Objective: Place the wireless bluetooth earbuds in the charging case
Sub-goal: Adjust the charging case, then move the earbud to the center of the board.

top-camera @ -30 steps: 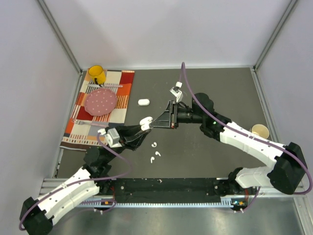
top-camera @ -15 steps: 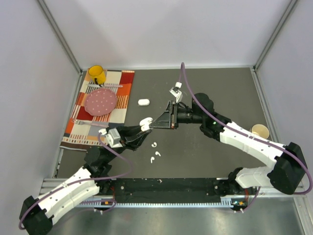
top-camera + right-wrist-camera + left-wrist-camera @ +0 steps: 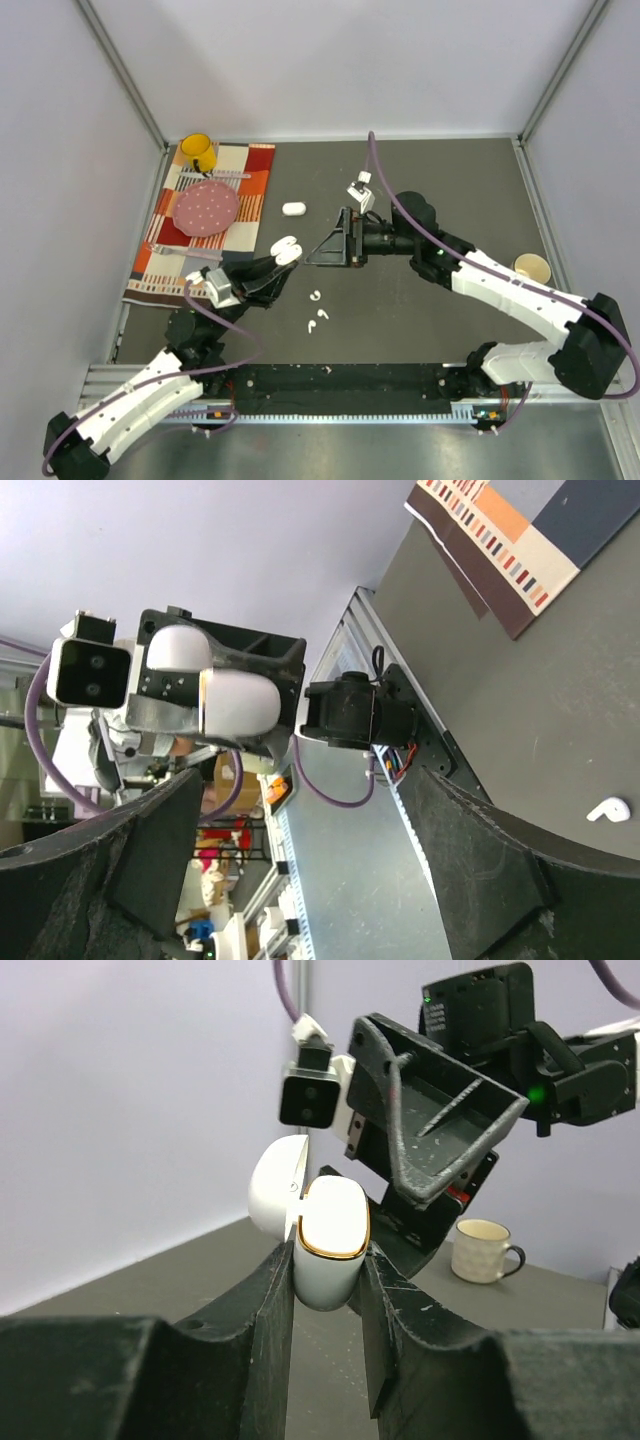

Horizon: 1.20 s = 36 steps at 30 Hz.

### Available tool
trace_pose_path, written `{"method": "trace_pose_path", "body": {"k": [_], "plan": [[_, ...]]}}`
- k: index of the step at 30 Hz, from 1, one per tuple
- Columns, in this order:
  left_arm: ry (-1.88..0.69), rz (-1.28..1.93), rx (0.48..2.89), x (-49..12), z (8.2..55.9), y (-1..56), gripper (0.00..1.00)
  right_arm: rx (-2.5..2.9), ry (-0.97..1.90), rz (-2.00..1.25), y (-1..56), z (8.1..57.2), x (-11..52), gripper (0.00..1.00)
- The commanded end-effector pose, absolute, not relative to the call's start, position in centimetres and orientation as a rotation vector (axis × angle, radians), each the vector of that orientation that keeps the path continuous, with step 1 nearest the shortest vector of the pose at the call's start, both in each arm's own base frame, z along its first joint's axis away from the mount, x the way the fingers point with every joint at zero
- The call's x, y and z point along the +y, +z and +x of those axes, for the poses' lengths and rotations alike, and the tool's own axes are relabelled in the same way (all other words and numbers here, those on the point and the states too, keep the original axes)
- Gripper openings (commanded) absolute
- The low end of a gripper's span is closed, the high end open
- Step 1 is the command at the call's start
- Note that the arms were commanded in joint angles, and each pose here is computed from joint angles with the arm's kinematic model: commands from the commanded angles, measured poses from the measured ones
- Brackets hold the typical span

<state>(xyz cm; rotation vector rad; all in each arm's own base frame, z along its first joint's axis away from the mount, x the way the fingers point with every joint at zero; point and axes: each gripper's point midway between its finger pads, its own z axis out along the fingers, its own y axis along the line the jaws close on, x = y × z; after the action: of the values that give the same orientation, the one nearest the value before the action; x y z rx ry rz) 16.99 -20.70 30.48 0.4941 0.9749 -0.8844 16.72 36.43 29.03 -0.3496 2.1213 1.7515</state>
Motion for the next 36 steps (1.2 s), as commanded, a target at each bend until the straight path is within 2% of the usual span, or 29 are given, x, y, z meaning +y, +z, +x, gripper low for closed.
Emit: {"method": "trace_pose_path", "body": {"k": [1,4,6,10,12,13,16,24,31,34,36], "plan": [[-0.816,0.394,0.923,-18.4,17.2,31.6,0.0,1.946,1.704,-0.405,33.1,16.8,35.1,0.86],[-0.785,0.4,0.937,-17.9,17.1,31.2,0.0,1.923,1.619,-0.385,32.8,17.6,34.1,0.86],[-0.769,0.396,0.969,-17.6,17.4,30.5,0.0,1.991,1.476,-0.327,30.4,18.9,33.1,0.84],[-0.752,0.386,0.976,-16.9,17.0,30.3,0.0,2.113,1.213,-0.265,25.6,20.9,31.0,0.71],[-0.747,0.381,0.988,-16.7,17.0,30.0,0.0,2.197,1.119,-0.258,22.7,21.0,30.2,0.69],[-0.747,0.375,0.988,-16.4,16.9,30.0,0.0,2.22,1.104,-0.259,21.8,21.0,30.2,0.62],[-0.749,0.366,0.997,-16.2,16.7,29.8,0.0,2.314,1.052,-0.261,18.3,20.9,30.1,0.53],[-0.779,0.411,1.007,-16.6,15.9,29.5,0.0,2.433,0.973,-0.542,11.9,19.6,31.7,0.45],[-0.78,0.433,1.043,-16.7,15.7,29.3,0.0,2.41,0.87,-0.674,10.5,20.4,32.0,0.43],[-0.763,0.402,1.039,-15.8,15.6,29.6,0.0,2.413,0.876,-0.715,10.2,20.1,32.7,0.38],[-0.734,0.369,1.042,-15.0,15.8,29.9,0.0,2.413,0.893,-0.746,10.2,19.6,33.4,0.38]]}}
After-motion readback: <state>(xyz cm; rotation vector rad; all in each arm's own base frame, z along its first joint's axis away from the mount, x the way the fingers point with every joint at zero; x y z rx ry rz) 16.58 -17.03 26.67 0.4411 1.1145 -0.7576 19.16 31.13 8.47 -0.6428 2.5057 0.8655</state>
